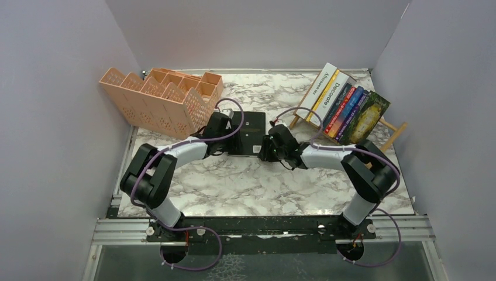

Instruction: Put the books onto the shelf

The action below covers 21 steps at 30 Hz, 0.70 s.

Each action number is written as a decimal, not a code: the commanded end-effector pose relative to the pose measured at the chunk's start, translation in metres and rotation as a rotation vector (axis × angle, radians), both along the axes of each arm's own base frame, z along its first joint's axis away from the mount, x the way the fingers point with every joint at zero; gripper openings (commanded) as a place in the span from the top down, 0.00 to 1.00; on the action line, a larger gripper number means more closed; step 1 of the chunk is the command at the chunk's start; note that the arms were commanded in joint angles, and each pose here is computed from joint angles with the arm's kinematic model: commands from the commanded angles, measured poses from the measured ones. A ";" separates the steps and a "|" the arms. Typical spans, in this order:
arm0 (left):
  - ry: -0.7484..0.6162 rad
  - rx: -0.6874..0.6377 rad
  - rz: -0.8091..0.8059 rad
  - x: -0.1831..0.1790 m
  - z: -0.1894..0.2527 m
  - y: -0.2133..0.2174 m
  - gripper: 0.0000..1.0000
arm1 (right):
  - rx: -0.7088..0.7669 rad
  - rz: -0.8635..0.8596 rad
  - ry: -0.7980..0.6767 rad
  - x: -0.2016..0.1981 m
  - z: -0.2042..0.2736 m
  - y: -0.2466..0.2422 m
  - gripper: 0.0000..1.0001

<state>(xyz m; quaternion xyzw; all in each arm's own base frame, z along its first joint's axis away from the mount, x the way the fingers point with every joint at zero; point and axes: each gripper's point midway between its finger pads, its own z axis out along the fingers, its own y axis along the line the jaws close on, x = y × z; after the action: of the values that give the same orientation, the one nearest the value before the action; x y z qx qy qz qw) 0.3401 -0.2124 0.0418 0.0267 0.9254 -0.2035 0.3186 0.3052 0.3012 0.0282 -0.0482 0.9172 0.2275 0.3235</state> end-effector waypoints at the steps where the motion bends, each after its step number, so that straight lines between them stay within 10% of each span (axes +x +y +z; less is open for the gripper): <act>1: 0.099 -0.122 -0.072 -0.049 0.011 -0.024 0.39 | 0.063 0.081 0.054 -0.044 0.003 0.000 0.61; 8: 0.122 -0.128 -0.052 -0.092 0.009 -0.021 0.37 | 0.026 0.009 0.024 -0.065 0.008 -0.039 0.61; 21: -0.019 -0.088 0.053 -0.042 0.026 -0.012 0.23 | -0.111 -0.068 -0.051 -0.023 0.015 -0.040 0.37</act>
<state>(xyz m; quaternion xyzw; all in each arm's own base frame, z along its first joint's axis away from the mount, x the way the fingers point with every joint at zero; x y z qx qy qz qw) 0.2677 -0.2181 0.0541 0.0038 0.9263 -0.2308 0.2977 0.2700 0.2541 0.0446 -0.0352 0.9195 0.1803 0.3474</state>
